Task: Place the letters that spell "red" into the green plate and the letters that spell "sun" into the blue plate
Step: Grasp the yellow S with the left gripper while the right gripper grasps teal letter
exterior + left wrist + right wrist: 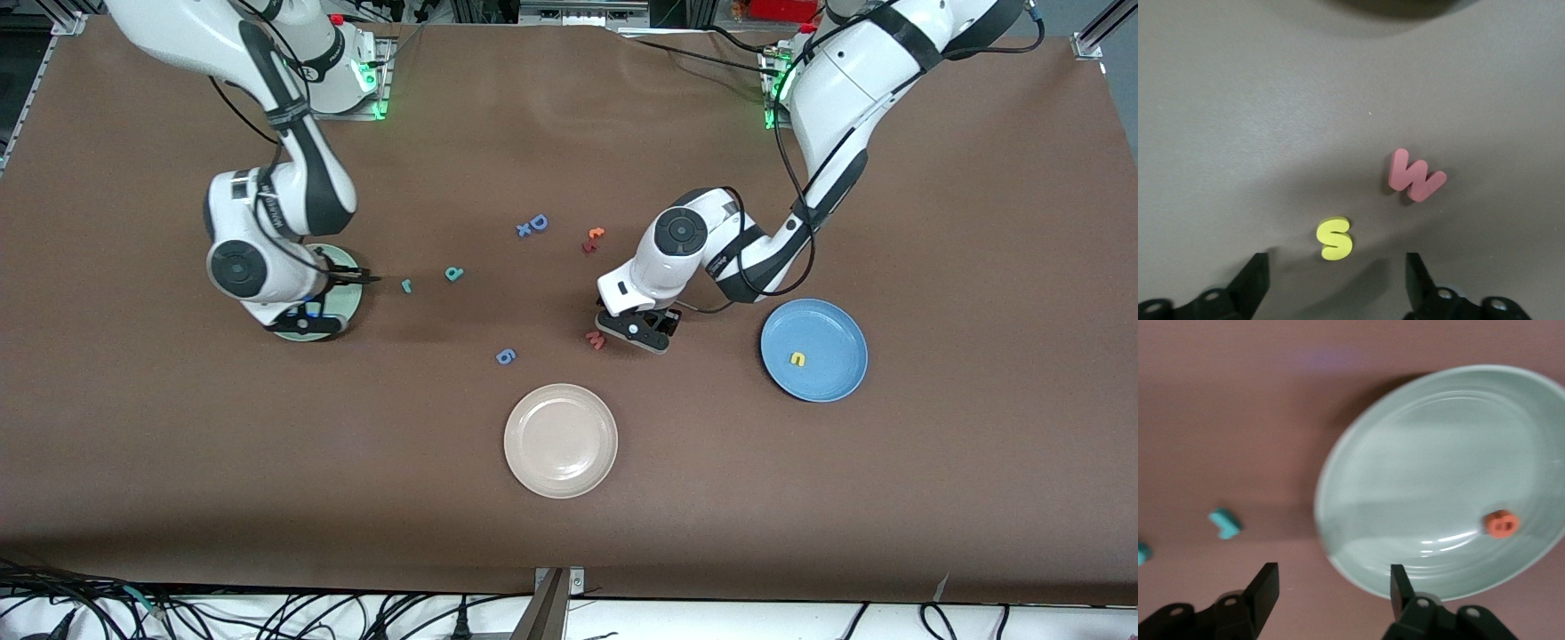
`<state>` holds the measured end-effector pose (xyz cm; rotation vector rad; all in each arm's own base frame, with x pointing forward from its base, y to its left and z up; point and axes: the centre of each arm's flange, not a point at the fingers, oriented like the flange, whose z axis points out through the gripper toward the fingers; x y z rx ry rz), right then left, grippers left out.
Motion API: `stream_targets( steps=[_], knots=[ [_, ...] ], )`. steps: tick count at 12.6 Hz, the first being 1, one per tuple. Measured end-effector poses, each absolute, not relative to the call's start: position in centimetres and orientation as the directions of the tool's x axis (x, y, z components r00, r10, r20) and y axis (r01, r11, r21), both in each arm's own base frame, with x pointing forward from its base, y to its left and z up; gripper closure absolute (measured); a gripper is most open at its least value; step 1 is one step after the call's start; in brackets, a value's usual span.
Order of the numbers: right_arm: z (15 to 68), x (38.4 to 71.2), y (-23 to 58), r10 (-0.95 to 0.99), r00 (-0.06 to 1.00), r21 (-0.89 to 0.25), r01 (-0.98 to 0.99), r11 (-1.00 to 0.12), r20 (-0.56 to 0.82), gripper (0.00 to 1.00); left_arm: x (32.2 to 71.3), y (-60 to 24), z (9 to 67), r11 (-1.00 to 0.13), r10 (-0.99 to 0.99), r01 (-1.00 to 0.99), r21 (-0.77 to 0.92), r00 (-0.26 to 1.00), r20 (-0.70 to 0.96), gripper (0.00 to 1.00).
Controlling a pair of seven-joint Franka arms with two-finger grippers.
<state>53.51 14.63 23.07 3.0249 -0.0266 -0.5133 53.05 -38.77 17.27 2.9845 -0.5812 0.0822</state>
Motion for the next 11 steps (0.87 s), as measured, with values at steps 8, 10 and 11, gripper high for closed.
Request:
stream_targets(
  steps=[8,10,11],
  knots=[
    [18.7,52.5,20.3,-0.077,0.954,0.059,-0.062,-0.996,-0.289,0.5,55.1,-37.2,17.3,-0.911,-0.405,-0.412,0.026,0.905,0.131,0.78],
    [17.7,52.4,20.2,-0.078,0.954,0.059,-0.064,-0.996,-0.29,0.5,55.9,-36.1,17.3,-0.919,-0.387,-0.393,0.026,0.913,0.133,0.78],
    [17.5,52.4,20.3,-0.078,0.955,0.058,-0.064,-0.996,-0.287,0.5,56.5,-35.2,17.5,-0.925,-0.372,-0.378,0.026,0.918,0.135,0.78]
  ],
)
